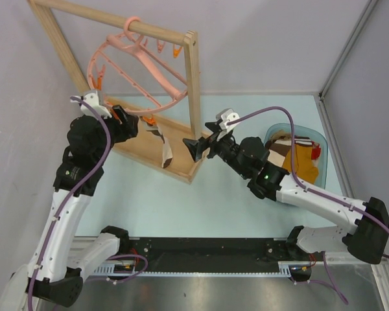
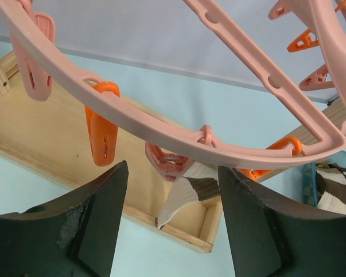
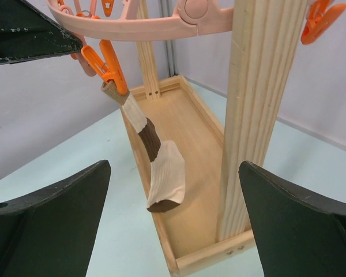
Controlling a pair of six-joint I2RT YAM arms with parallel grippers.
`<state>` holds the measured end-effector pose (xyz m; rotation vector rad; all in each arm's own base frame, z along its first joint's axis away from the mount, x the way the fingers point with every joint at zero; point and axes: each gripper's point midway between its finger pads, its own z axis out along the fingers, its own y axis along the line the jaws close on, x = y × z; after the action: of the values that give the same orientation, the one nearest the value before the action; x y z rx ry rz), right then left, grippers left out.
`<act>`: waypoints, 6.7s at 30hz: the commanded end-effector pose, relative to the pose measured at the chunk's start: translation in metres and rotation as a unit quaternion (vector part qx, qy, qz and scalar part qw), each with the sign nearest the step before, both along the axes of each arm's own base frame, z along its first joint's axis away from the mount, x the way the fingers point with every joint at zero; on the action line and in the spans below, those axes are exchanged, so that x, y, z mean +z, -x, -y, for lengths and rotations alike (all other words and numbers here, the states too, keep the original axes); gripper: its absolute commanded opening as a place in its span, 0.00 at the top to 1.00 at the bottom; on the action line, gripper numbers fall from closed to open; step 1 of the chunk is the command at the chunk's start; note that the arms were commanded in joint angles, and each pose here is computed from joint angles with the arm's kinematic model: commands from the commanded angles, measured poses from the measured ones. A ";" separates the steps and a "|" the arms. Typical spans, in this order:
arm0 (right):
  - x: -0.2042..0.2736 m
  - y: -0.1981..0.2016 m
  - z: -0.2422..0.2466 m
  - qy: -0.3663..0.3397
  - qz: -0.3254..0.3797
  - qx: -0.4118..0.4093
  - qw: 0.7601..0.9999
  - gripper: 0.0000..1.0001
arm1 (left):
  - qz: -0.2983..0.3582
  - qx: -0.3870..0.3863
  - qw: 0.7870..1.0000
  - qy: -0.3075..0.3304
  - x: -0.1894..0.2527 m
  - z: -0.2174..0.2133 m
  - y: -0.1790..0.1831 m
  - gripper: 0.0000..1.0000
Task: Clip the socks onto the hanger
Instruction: Open the clamp at the hanger, then pick up the sock from the bin.
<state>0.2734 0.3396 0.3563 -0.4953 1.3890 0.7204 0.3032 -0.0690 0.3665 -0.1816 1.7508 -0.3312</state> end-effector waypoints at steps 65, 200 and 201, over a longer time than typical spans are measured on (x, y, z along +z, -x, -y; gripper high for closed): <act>-0.044 0.013 0.068 0.059 -0.075 -0.085 0.992 0.00 | 0.042 -0.005 0.999 -0.005 0.022 0.001 -0.009 0.76; -0.132 -0.055 0.325 0.002 -0.272 -0.444 0.854 1.00 | 0.003 -0.050 0.998 0.025 0.017 0.021 -0.006 0.89; -0.141 -0.053 0.336 -0.005 -0.287 -0.466 0.837 1.00 | 0.004 -0.050 0.998 0.025 0.017 0.021 -0.005 0.89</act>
<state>0.3285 0.0476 0.2313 0.3102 1.8953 0.2340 0.3105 -0.0874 0.3602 -0.1322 1.8021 -0.4096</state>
